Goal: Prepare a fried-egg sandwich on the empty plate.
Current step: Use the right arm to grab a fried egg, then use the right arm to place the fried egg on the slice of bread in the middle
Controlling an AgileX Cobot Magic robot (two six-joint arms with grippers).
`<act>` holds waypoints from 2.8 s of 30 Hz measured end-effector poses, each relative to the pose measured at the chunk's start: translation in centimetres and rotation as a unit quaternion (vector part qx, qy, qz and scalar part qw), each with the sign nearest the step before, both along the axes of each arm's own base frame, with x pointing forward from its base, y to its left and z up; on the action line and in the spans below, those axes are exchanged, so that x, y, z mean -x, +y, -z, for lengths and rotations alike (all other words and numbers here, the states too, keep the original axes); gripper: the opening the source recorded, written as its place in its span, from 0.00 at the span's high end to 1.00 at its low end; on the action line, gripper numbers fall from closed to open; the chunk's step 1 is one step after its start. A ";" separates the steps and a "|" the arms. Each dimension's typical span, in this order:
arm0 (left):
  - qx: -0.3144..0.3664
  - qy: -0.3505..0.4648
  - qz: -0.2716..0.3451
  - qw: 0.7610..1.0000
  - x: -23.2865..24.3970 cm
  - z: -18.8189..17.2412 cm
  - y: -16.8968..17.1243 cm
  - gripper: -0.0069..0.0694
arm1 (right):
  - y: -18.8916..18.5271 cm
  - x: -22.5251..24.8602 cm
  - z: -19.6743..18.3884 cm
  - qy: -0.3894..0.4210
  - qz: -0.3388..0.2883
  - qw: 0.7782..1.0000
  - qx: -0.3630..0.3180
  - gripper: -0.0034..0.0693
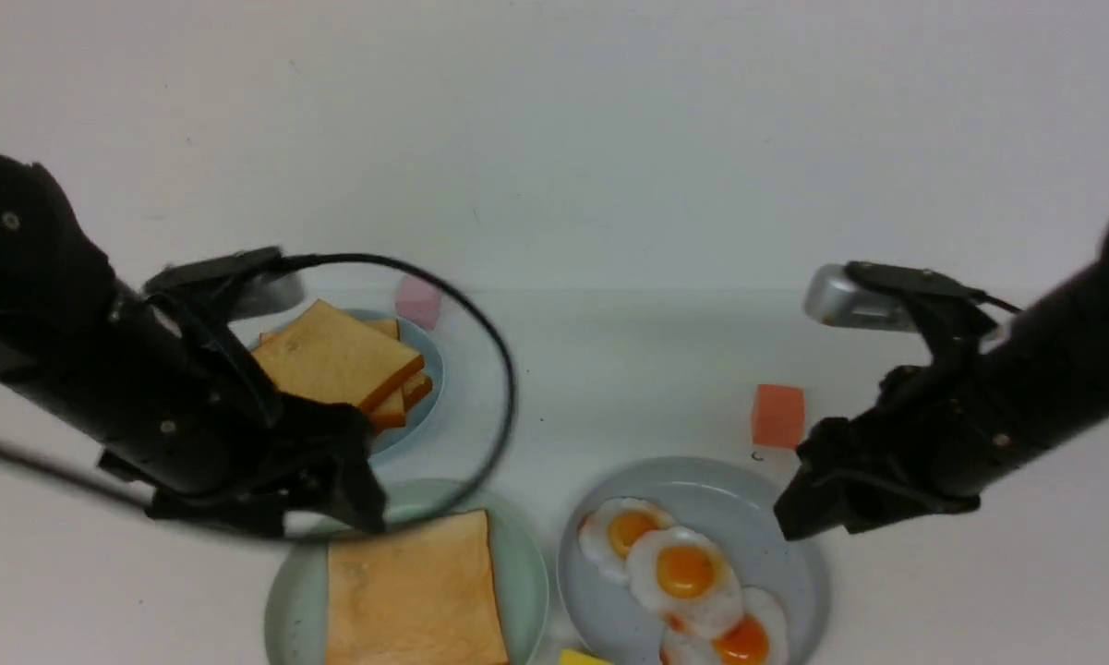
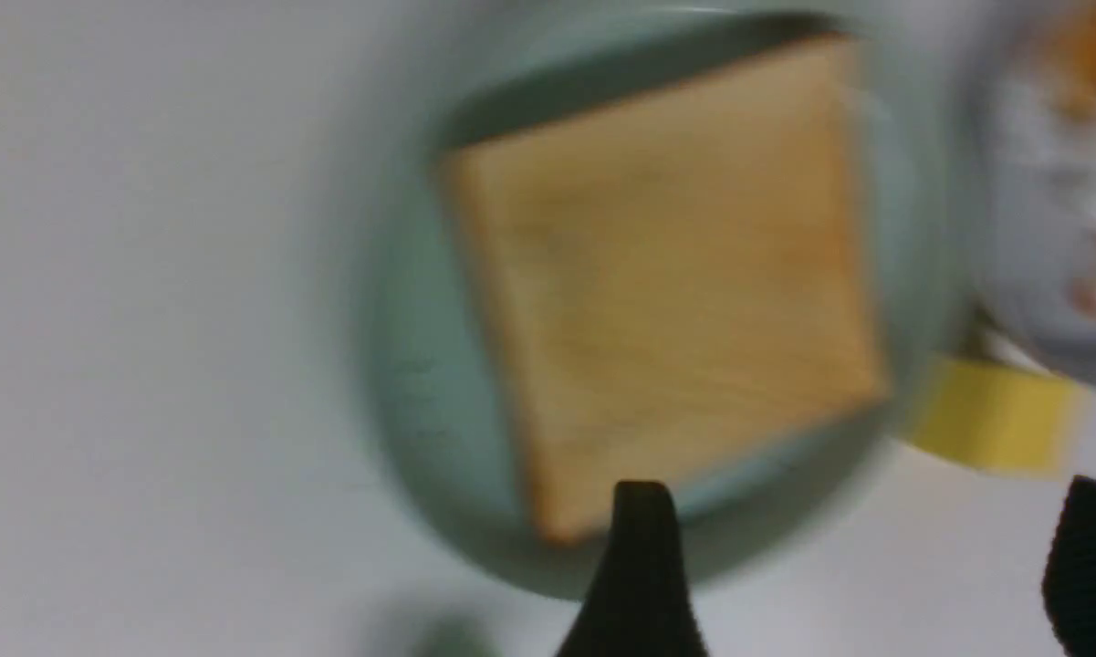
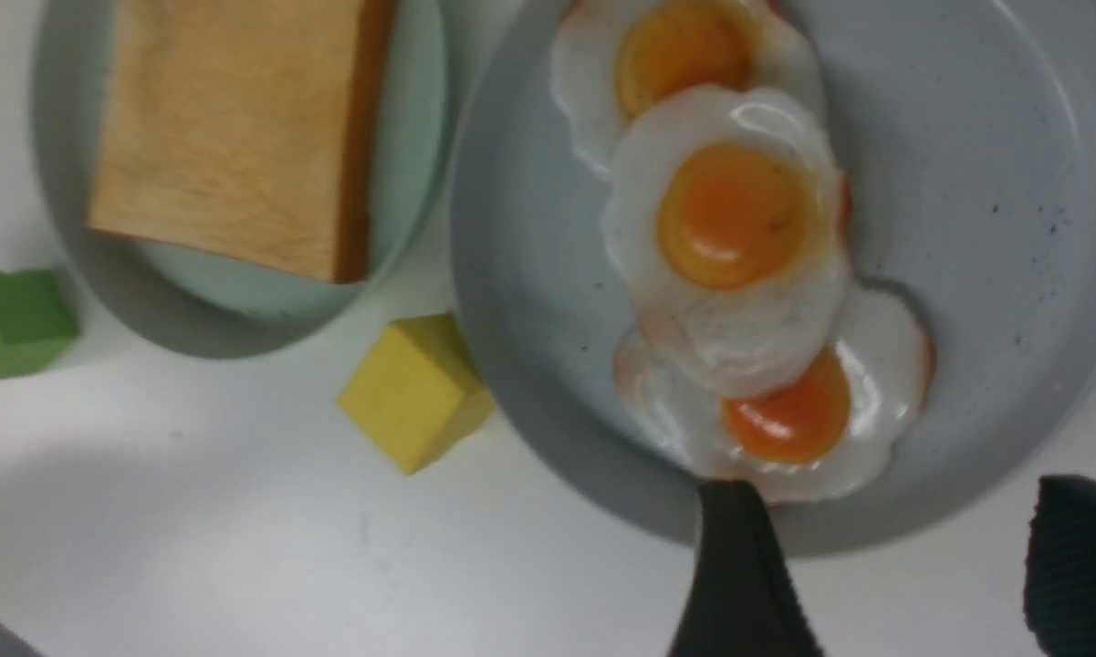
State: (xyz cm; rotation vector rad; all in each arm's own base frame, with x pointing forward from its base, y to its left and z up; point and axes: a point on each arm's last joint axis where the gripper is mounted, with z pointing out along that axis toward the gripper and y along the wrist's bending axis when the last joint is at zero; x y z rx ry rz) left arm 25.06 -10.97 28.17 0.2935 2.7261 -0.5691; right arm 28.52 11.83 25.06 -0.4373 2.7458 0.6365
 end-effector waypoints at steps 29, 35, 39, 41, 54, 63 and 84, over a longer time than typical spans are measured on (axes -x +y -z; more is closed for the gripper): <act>0.020 -0.111 0.143 0.983 6.9 -4.5 -5.5 0.93 | 0.4 -7.6 10.2 0.091 -0.006 0.993 -0.072 0.43; 0.020 -0.111 0.143 0.983 6.9 -4.5 -5.5 0.93 | 0.6 -7.7 9.9 0.085 -0.010 0.992 -0.091 0.49; 0.020 -0.111 0.143 0.983 6.9 -4.5 -5.5 0.93 | 0.7 -7.7 9.9 0.085 -0.010 0.992 -0.095 0.54; 0.020 -0.111 0.143 0.983 6.9 -4.5 -5.5 0.93 | 0.7 -7.6 10.2 0.092 -0.011 0.991 -0.097 0.56; 0.011 -0.109 0.146 0.983 6.9 -4.4 -5.3 0.93 | 1.0 -7.5 11.8 0.130 -0.019 0.985 -0.110 0.67; -0.061 -0.132 0.080 0.986 7.7 -5.6 -2.6 0.93 | -0.9 -7.9 10.9 0.137 -0.015 0.982 -0.131 0.88; -0.009 -0.168 -0.058 0.984 16.6 -4.2 5.5 0.93 | 18.5 -5.7 4.1 -0.026 -0.225 0.967 -0.118 0.88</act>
